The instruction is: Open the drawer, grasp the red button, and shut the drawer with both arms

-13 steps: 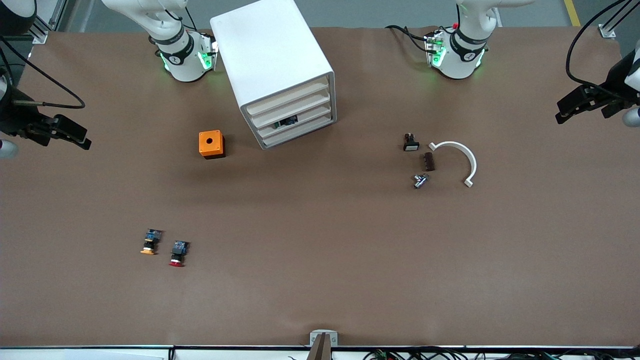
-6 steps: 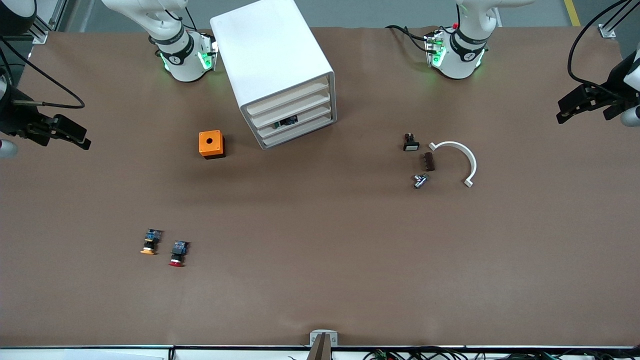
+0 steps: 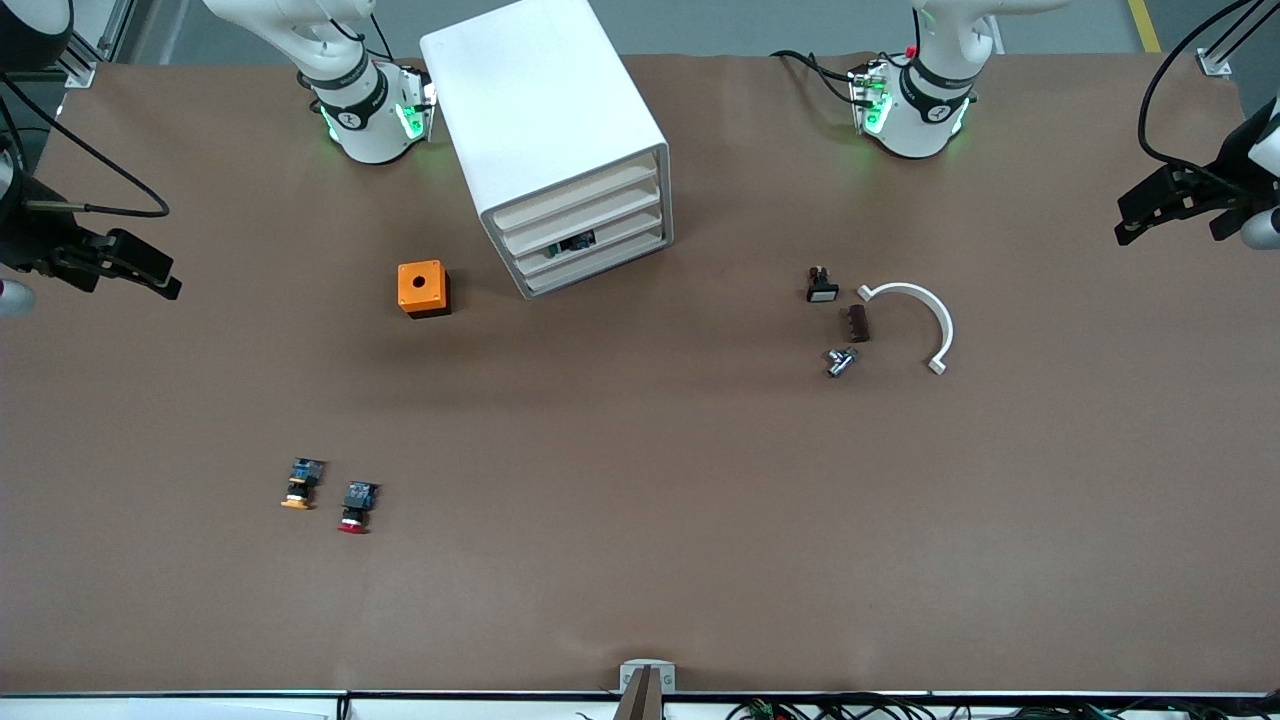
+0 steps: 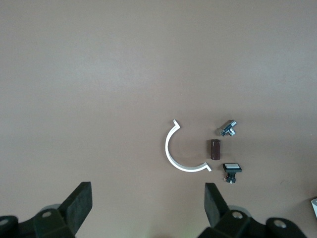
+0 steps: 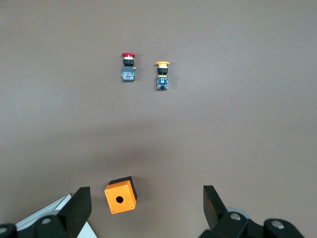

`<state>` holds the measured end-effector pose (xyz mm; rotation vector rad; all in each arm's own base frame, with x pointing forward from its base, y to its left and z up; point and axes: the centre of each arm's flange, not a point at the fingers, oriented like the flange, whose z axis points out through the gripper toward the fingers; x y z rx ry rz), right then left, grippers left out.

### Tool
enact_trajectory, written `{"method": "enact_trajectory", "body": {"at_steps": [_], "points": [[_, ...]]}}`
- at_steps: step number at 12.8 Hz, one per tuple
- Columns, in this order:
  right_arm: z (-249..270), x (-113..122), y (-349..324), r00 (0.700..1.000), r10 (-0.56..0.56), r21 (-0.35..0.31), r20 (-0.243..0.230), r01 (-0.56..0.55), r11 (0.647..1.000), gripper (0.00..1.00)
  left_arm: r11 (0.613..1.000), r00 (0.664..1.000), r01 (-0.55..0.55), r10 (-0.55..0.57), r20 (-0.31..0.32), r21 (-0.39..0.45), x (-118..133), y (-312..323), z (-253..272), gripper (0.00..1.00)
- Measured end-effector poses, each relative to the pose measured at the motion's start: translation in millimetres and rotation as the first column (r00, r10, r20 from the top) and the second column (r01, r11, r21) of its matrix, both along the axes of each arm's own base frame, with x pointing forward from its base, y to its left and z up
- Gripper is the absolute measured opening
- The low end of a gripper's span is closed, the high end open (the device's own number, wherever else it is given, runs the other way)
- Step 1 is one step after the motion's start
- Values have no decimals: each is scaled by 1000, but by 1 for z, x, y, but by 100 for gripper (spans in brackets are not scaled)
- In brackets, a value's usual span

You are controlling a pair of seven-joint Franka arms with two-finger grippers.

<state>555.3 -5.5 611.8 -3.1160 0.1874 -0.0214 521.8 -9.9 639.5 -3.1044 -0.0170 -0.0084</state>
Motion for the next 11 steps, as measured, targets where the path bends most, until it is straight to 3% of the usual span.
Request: {"method": "enact_trajectory", "body": {"at_steps": [11], "points": [[2,1,-2,1000,1,-25,10,-1,1000,100,1000,1000,8,-8,5,0,0,-2,2,100]]}}
